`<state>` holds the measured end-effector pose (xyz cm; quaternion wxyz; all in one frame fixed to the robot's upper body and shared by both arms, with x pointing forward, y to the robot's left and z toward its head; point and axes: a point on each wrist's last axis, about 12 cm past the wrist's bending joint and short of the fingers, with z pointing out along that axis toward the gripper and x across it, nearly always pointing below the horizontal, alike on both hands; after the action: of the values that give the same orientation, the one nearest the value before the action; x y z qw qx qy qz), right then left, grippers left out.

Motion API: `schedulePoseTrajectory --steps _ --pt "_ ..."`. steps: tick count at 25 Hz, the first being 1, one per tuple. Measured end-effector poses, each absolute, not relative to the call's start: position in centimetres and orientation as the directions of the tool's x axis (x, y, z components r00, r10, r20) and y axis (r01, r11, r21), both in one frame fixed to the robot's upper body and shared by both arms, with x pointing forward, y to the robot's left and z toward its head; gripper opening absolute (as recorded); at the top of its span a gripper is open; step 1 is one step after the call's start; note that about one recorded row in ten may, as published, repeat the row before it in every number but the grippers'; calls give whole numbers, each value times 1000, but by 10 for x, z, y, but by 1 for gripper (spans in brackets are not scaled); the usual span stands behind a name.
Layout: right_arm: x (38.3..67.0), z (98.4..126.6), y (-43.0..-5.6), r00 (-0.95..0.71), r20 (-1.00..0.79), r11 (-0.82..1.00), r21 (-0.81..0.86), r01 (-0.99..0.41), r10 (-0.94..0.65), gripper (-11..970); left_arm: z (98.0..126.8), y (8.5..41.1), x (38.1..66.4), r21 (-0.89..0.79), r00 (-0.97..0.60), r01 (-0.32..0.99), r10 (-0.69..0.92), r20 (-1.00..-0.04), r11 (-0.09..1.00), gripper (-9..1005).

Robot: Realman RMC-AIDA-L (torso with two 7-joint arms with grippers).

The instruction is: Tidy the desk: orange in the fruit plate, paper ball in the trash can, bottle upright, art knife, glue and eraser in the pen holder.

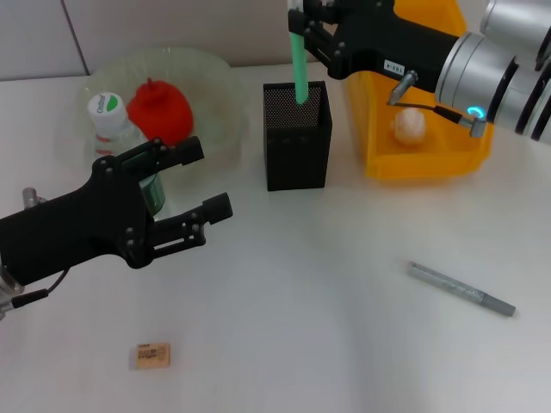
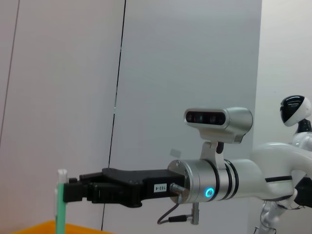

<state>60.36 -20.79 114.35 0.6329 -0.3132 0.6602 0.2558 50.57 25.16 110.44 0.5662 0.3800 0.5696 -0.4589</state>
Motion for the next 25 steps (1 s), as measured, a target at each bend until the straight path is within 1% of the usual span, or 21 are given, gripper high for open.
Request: schedulePoseTrajectory --steps 11,25 --pt "604 1129 -214 -48 -993 700 -43 -713 -109 169 1105 251 506 -90 -67 955 -90 -994 281 785" --pt "602 1120 -212 -76 -990 696 -26 -717 -115 168 1104 249 504 -97 -74 958 -94 -993 271 786"
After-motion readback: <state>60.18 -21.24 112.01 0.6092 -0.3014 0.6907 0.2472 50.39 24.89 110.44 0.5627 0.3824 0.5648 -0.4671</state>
